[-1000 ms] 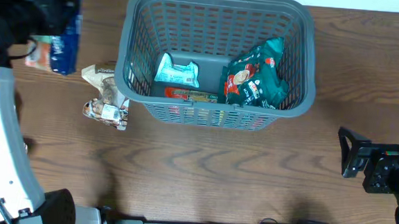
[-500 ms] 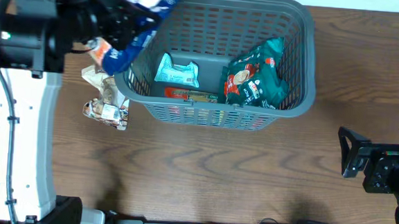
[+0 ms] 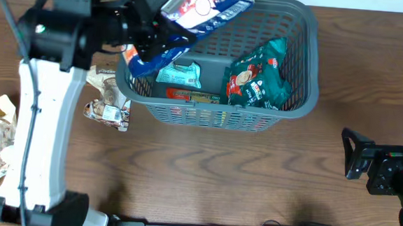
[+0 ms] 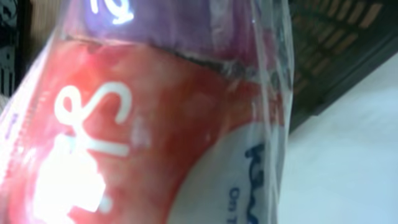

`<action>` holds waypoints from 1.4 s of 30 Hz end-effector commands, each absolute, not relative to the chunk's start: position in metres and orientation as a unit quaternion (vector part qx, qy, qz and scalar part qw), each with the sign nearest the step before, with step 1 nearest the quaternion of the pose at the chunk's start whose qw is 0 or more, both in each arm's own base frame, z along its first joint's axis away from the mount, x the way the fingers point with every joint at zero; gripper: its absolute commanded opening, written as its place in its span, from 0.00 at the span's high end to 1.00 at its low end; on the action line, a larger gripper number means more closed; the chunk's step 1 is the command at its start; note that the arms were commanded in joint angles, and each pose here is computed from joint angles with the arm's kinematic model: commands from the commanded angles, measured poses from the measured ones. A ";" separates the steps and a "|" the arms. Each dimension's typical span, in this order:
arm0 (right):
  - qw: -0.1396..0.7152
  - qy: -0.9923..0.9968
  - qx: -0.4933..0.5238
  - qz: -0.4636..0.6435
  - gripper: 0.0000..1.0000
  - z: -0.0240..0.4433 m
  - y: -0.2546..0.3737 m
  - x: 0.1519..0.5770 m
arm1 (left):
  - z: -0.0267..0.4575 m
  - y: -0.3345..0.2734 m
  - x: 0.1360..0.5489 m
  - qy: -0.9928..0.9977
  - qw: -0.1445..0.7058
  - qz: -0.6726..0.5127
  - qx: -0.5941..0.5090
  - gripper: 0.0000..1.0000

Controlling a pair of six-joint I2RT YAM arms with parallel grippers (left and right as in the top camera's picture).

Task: Pack container
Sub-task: 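Carry the Kleenex packs with the left gripper over the basket, then lower the Kleenex packs into the basket and open the left gripper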

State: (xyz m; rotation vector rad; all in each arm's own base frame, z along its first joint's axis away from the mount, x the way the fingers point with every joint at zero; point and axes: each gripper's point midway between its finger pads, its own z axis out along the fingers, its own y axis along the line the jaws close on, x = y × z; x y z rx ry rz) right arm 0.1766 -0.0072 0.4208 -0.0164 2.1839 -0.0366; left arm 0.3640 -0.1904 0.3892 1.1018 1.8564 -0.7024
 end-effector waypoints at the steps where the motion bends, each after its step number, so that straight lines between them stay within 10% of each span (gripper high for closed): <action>1: 0.461 0.887 -0.008 -0.020 0.01 0.422 -0.009 0.177 | 0.376 -0.203 0.373 0.725 0.410 -0.297 0.466 0.94; 42: 0.461 0.887 -0.008 -0.020 0.01 0.422 -0.009 0.177 | 0.212 -0.219 0.436 0.811 0.252 -0.261 0.460 0.94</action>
